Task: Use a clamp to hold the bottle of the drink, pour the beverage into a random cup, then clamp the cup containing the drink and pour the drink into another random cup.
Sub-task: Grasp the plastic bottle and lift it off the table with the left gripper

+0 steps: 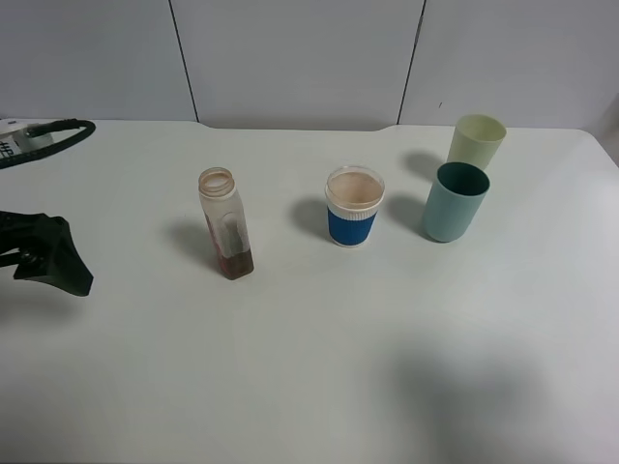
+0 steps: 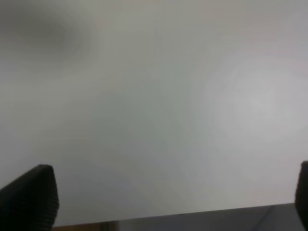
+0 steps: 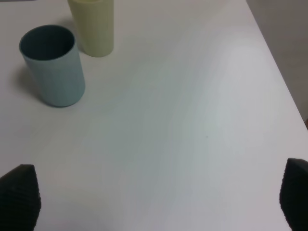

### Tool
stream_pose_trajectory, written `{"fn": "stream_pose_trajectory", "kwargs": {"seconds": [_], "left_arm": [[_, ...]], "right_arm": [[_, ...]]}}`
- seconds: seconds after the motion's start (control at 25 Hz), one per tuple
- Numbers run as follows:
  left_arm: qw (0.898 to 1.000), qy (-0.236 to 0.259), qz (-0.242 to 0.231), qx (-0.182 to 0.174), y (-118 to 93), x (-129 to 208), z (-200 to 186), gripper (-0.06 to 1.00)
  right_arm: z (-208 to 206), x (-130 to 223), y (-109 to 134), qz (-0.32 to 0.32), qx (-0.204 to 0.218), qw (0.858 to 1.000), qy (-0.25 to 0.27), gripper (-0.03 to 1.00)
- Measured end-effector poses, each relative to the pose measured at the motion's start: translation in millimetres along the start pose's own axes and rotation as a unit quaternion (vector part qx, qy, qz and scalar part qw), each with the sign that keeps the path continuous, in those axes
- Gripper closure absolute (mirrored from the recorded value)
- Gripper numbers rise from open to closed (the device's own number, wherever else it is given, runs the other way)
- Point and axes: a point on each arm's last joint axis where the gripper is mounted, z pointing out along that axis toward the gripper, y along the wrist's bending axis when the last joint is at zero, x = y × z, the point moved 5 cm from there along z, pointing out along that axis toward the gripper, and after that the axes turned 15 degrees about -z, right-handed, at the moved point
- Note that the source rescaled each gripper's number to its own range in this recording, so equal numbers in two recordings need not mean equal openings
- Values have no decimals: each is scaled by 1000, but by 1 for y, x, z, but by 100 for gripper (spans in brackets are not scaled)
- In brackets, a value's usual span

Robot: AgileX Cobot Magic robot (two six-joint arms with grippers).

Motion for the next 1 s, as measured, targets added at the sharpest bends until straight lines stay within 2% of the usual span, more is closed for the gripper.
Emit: {"fn": "stream_pose_trajectory", "kwargs": {"seconds": [0.4,0.64,1.0], "left_arm": [[997,27,10,78,-52,26,39,-6],[995,28,3,92,-63,48,70,-6],[994,-48,13,102,-75,49,105,-6]], "right_arm": [[0,0,0,0,0,1000,0,-3],[0,0,0,0,0,1000,0,-3],[0,0,0,0,0,1000,0,-3]]}}
